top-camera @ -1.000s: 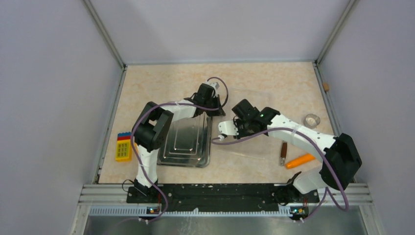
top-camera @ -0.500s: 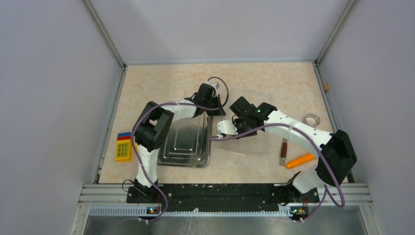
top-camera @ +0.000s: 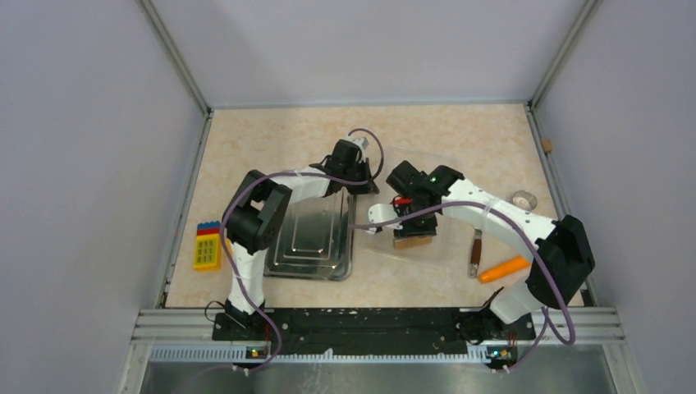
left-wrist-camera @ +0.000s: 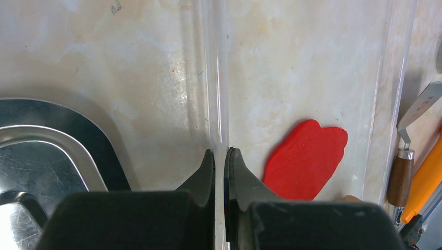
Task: Roll out the dumpling wrappers from the dough
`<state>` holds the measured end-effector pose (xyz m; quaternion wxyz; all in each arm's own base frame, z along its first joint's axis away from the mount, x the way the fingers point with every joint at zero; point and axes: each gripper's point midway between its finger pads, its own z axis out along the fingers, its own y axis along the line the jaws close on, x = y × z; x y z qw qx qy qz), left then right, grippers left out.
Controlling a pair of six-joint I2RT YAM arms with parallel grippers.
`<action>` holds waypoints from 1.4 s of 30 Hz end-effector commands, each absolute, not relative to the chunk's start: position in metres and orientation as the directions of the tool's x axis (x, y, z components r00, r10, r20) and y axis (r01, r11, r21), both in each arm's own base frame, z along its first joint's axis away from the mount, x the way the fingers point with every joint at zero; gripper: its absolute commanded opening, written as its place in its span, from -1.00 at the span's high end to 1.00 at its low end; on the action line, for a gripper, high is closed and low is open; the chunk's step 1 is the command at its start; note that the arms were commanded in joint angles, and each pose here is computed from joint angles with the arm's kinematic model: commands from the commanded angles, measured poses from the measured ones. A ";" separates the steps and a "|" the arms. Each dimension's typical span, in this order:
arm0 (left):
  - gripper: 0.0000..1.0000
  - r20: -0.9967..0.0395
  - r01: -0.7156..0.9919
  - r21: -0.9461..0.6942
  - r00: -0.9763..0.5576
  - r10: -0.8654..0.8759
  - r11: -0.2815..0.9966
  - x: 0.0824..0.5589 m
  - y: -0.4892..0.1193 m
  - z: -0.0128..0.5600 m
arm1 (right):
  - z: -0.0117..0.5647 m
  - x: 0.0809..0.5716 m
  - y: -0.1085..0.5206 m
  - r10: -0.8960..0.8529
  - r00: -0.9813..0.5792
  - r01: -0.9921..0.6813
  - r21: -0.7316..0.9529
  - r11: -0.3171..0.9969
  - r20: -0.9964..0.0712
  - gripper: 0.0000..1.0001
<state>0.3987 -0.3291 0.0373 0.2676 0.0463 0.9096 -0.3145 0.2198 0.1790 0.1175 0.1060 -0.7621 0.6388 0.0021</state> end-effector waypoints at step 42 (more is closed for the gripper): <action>1.00 -0.457 0.222 -0.442 -0.889 -0.006 0.869 0.384 -0.302 -0.012 | 0.027 0.332 0.086 -0.157 -0.971 -0.204 0.292 0.934 -0.178 1.00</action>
